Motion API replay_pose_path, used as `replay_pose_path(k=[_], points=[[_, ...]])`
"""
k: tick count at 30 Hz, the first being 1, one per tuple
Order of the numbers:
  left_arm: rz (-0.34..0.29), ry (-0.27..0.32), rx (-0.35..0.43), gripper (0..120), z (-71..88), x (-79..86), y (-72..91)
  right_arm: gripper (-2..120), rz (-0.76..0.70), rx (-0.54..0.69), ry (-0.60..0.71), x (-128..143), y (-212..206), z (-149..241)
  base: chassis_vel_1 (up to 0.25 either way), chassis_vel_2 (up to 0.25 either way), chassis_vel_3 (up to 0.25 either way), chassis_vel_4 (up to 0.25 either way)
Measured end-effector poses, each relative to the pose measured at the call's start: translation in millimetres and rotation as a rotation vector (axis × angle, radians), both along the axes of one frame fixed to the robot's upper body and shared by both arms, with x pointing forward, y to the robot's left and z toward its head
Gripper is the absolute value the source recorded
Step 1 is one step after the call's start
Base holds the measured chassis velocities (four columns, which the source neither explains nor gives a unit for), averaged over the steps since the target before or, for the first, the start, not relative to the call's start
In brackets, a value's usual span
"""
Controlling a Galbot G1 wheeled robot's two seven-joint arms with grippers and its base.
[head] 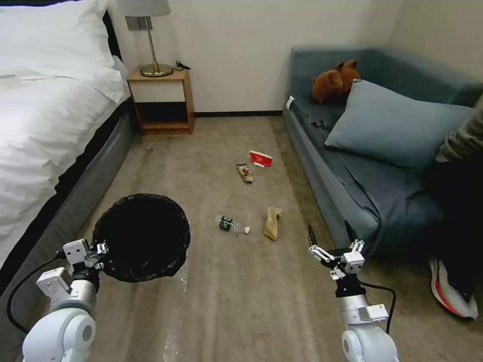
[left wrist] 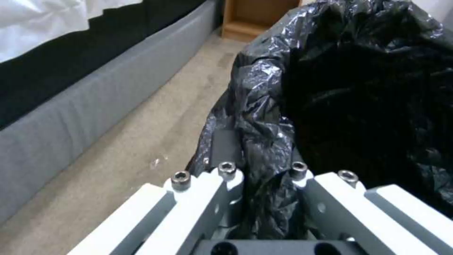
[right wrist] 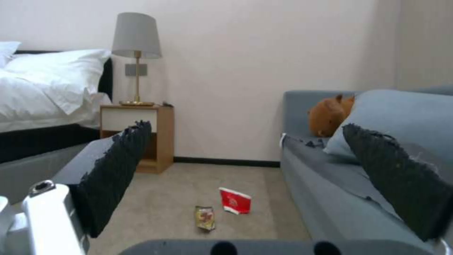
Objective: Pick up the trash bin, then pick up the garbage on the floor and place it into the trash bin.
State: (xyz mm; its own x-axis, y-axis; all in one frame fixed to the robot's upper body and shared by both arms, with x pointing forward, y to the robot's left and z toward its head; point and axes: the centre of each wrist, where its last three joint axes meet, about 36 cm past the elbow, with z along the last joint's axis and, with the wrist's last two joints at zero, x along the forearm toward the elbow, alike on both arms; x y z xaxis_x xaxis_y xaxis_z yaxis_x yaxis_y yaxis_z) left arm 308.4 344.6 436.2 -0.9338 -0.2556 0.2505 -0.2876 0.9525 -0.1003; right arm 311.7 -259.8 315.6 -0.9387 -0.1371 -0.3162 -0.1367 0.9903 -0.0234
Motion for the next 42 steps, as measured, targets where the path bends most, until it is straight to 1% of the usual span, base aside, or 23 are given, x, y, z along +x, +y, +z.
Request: replay_pose_path(k=[12, 20, 26, 42], points=[[-0.006, -0.005, -0.004, 4, -0.1, -2.4, -1.7, 100, -0.004, 0.004, 0.008, -2.3, 1.6, -1.3, -0.11, 0.118, 0.121, -0.118], [0.001, -0.005, -0.002, 4, -1.5, -2.9, -2.0, 100, -0.001, 0.002, 0.018, -5.2, 1.6, -1.8, -0.113, 0.112, 0.123, -0.107], [0.009, -0.015, 0.017, 4, -1.2, -2.0, -2.4, 100, -0.002, 0.003, 0.013, -4.8, 1.8, -0.1, -0.099, 0.116, 0.092, -0.104], [0.019, 0.001, 0.025, 4, -4.4, -0.9, 0.0, 100, -0.003, 0.001, 0.014, -3.9, 2.5, -2.1, -0.095, 0.093, 0.093, -0.096]])
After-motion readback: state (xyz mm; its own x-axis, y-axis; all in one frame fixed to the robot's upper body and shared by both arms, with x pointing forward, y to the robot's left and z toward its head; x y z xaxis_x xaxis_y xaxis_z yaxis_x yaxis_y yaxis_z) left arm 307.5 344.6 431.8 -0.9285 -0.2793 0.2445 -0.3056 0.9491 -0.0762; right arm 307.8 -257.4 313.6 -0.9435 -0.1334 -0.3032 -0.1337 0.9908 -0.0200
